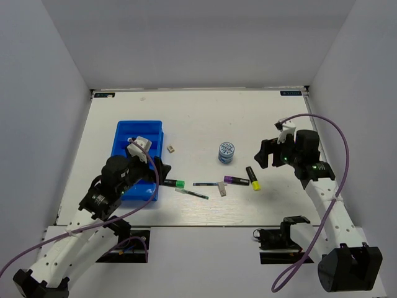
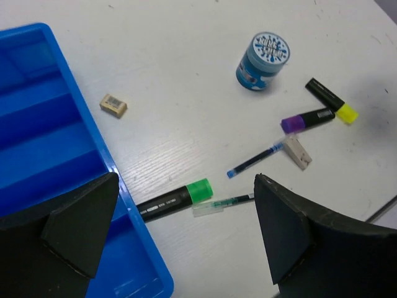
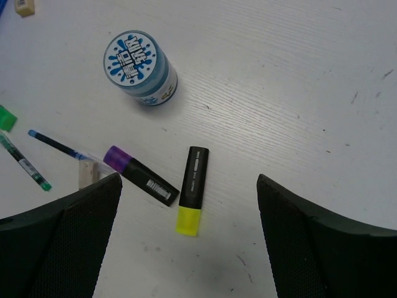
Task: Sort the stationery into containers
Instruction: Pick up the stationery from the center of the board.
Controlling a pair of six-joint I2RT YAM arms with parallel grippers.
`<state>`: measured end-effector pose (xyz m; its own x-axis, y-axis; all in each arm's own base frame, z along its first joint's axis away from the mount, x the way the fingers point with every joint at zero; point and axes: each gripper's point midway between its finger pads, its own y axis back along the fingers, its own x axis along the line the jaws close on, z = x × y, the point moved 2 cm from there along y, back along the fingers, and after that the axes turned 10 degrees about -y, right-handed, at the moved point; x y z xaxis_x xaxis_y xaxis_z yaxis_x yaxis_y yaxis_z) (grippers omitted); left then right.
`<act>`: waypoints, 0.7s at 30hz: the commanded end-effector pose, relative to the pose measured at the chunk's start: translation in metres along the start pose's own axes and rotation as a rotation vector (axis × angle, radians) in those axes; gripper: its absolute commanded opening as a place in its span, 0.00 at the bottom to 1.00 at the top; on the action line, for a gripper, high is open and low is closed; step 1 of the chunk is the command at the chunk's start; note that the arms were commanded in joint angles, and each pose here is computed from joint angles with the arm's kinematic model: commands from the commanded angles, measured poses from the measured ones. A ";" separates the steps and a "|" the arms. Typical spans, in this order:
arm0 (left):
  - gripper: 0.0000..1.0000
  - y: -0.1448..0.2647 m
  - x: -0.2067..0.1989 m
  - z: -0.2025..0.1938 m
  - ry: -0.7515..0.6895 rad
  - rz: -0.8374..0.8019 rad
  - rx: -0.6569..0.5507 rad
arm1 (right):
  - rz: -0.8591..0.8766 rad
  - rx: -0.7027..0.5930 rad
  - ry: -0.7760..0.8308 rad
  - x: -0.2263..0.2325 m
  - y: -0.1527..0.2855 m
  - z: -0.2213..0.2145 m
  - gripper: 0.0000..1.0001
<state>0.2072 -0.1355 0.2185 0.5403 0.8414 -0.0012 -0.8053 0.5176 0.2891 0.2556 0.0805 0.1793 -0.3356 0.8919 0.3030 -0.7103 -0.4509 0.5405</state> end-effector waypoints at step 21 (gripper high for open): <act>0.78 -0.056 -0.060 -0.029 -0.112 -0.197 0.438 | -0.004 -0.004 0.178 -0.006 0.006 -0.007 0.00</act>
<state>0.1992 -0.2043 0.1699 0.7421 0.6682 -0.0535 -0.4955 0.6005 0.6276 0.2407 0.0686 0.1719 -0.4383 0.8880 0.1389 -0.6911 -0.4318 0.5796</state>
